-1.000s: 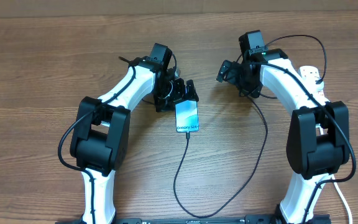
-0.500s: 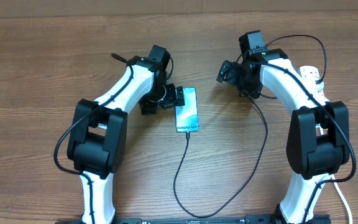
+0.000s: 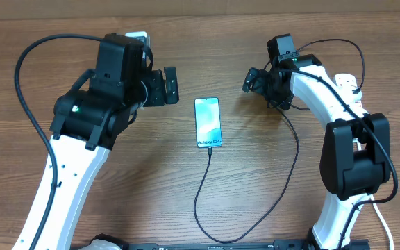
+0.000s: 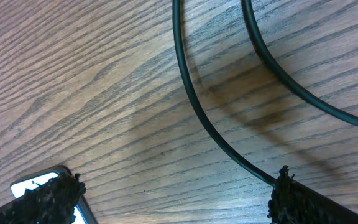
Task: Plug charger to phone and switch on socket
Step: 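Release the phone and lift the left gripper away, then move the right gripper over the power strip's switch beside the plug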
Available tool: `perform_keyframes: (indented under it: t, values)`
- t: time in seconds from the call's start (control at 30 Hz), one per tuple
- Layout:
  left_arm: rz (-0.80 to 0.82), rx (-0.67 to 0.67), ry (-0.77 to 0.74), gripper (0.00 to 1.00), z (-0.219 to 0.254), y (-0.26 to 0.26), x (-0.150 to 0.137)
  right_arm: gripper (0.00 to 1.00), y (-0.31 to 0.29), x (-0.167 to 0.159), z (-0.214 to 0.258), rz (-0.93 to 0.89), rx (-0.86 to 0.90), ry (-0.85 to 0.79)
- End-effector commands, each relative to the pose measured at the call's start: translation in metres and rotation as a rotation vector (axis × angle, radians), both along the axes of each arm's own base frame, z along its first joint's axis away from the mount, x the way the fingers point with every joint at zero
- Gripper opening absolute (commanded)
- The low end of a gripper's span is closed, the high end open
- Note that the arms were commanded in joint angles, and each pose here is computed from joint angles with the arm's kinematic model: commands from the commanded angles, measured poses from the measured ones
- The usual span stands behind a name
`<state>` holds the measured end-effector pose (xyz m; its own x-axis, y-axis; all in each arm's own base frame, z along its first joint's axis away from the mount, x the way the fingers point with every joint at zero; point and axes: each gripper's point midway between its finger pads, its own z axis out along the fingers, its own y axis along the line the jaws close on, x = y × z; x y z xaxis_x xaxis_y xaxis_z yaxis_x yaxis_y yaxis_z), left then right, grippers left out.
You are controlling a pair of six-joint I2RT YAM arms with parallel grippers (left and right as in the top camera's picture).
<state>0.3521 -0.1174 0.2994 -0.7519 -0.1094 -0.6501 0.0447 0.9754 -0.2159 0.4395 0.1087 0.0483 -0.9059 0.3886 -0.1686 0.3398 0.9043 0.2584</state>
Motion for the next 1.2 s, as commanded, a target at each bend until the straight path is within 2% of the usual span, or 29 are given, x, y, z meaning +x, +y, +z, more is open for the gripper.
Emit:
perform_keyframes:
  t: [0.0, 0.63, 0.8, 0.9, 1.17]
  values:
    - [-0.002, 0.040, 0.015, 1.00, -0.006, 0.005, -0.001, 1.00, -0.002, 0.004, 0.007, -0.002, 0.004, -0.021]
    - [-0.003, 0.053, 0.052, 1.00, -0.015, 0.006, -0.003, 1.00, -0.001, 0.006, 0.008, -0.002, 0.007, -0.028]
    - [-0.003, 0.053, 0.052, 1.00, -0.015, 0.006, -0.003, 1.00, 0.008, 0.005, 0.012, 0.015, 0.061, -0.024]
    - [-0.003, 0.053, 0.052, 1.00, -0.015, 0.006, -0.003, 1.00, 0.013, 0.004, 0.023, 0.023, 0.089, -0.009]
    - [-0.003, 0.053, 0.052, 1.00, -0.015, 0.006, -0.003, 1.00, 0.012, 0.000, 0.094, 0.079, 0.073, -0.017]
